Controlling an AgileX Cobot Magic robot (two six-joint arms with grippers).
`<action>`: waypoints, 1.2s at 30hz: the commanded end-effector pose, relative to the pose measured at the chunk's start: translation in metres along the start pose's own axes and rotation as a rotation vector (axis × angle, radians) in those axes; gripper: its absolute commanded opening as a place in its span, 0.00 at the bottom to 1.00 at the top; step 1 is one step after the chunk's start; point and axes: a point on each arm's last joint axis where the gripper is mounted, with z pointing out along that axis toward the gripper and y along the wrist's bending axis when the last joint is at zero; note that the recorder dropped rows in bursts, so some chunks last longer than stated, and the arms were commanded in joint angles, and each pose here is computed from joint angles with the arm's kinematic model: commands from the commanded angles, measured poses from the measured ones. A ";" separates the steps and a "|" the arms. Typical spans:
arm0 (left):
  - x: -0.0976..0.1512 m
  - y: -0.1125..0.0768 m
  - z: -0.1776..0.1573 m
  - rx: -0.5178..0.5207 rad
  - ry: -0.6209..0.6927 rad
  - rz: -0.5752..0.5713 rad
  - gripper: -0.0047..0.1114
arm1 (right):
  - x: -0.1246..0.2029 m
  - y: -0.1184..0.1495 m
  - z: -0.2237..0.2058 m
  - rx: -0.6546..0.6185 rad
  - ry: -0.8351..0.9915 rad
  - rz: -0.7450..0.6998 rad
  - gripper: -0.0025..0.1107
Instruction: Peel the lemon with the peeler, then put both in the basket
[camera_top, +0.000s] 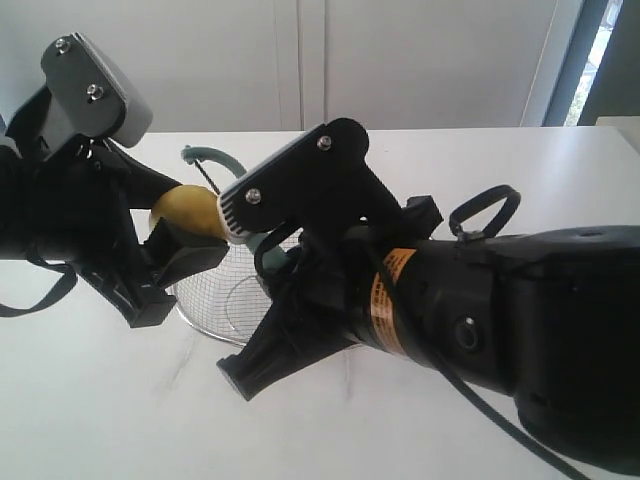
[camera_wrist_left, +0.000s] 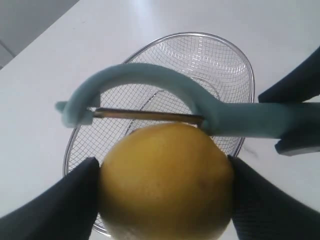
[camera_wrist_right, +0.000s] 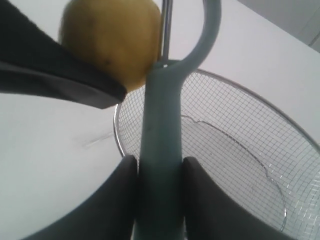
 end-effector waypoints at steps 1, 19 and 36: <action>-0.001 0.000 -0.003 -0.002 -0.014 -0.027 0.04 | -0.013 -0.001 -0.006 0.007 -0.051 -0.021 0.02; 0.000 0.001 -0.003 -0.014 -0.010 0.005 0.04 | -0.014 0.000 -0.019 -0.007 -0.061 0.030 0.02; -0.001 0.001 -0.004 -0.014 -0.011 -0.017 0.04 | 0.009 -0.030 -0.087 0.243 -0.022 0.069 0.02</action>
